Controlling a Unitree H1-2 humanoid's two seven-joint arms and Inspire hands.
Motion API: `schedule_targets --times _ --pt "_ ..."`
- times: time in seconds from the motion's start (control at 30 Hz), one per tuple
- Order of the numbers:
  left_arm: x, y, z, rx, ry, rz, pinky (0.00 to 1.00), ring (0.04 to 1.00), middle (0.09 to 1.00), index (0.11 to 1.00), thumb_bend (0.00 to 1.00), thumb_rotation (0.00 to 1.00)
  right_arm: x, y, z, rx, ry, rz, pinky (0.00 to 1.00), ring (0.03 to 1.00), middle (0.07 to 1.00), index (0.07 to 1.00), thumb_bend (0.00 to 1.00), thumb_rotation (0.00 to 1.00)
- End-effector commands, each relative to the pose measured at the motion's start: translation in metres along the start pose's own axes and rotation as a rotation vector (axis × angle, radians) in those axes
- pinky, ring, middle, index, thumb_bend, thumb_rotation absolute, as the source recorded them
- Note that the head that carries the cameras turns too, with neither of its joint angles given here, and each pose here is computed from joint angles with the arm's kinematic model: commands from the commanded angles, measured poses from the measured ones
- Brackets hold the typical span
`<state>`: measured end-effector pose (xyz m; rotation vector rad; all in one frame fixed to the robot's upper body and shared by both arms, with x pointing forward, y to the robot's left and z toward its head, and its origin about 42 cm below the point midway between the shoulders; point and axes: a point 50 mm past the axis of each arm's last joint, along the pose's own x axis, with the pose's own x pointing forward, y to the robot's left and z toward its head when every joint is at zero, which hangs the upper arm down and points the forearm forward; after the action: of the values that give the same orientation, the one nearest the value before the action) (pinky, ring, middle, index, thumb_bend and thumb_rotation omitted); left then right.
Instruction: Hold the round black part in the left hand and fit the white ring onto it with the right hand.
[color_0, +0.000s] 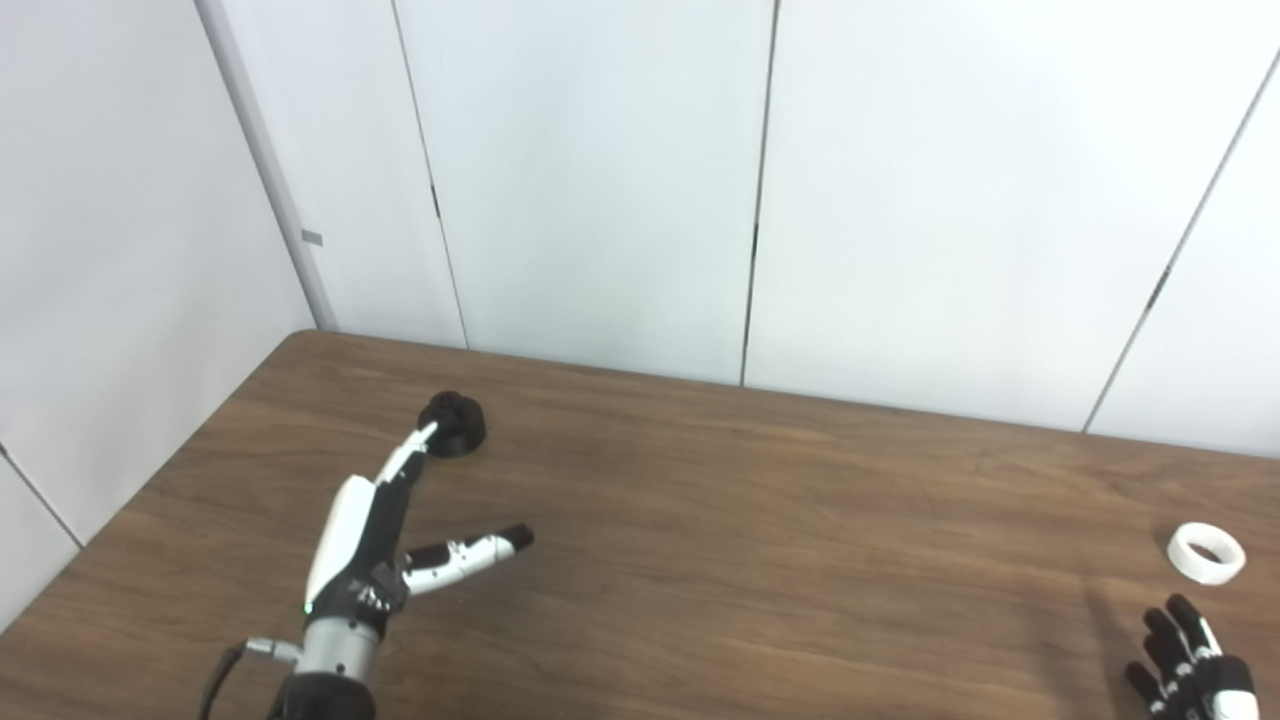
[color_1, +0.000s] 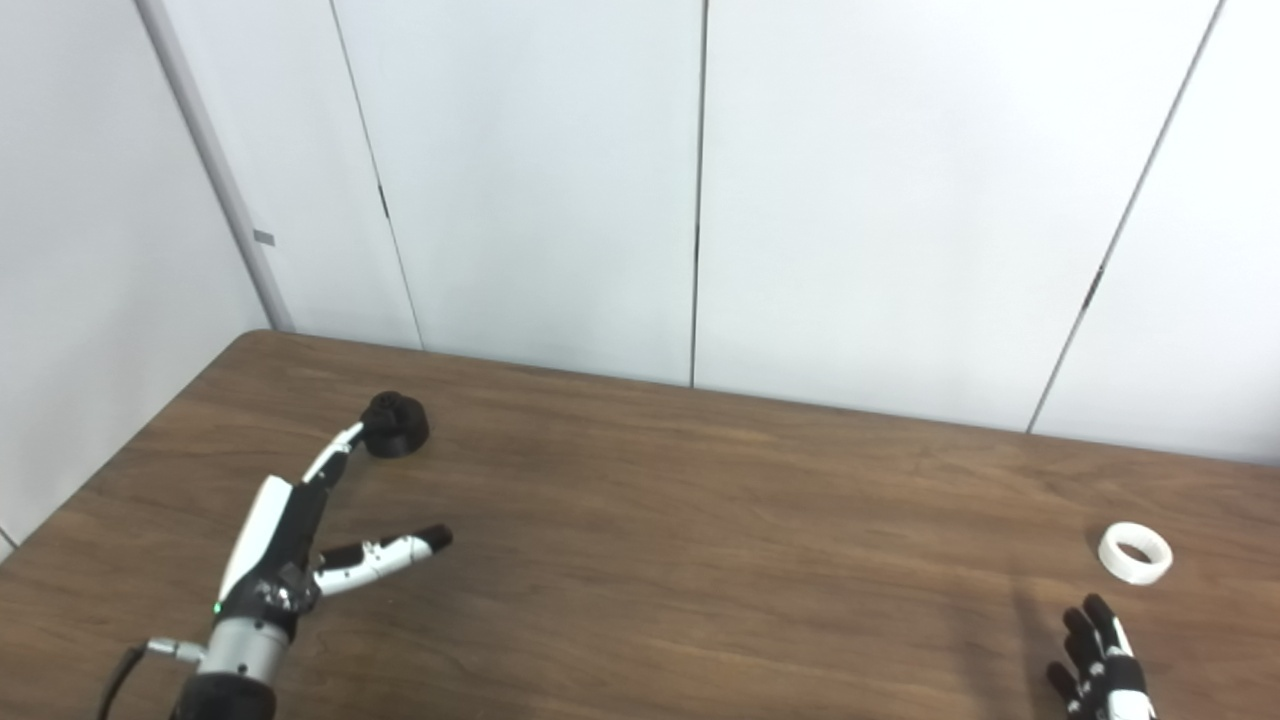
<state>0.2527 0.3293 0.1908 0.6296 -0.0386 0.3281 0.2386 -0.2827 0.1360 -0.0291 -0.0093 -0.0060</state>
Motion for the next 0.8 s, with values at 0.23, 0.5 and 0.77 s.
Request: schedule_targets --times 0.23,0.5,0.77 --pt "0.035 0.027 -0.012 0.109 0.028 0.066 1.0 1.0 0.971 0.905 0.97 0.38 0.005 -0.001 0.012 -0.004 -0.066 0.025 1.0 1.0 1.0 1.0 0.6 1.0" --pt "0.072 0.036 -0.026 0.199 0.076 0.098 1.0 1.0 0.975 0.913 0.99 0.38 0.003 -0.001 0.012 -0.011 -0.066 0.029 1.0 1.0 1.0 1.0 0.58 1.0" --pt "0.105 0.023 -0.035 0.255 0.121 0.126 1.0 1.0 0.978 0.91 0.98 0.41 0.002 0.001 0.012 0.007 -0.074 0.024 1.0 1.0 1.0 1.0 0.54 1.0"
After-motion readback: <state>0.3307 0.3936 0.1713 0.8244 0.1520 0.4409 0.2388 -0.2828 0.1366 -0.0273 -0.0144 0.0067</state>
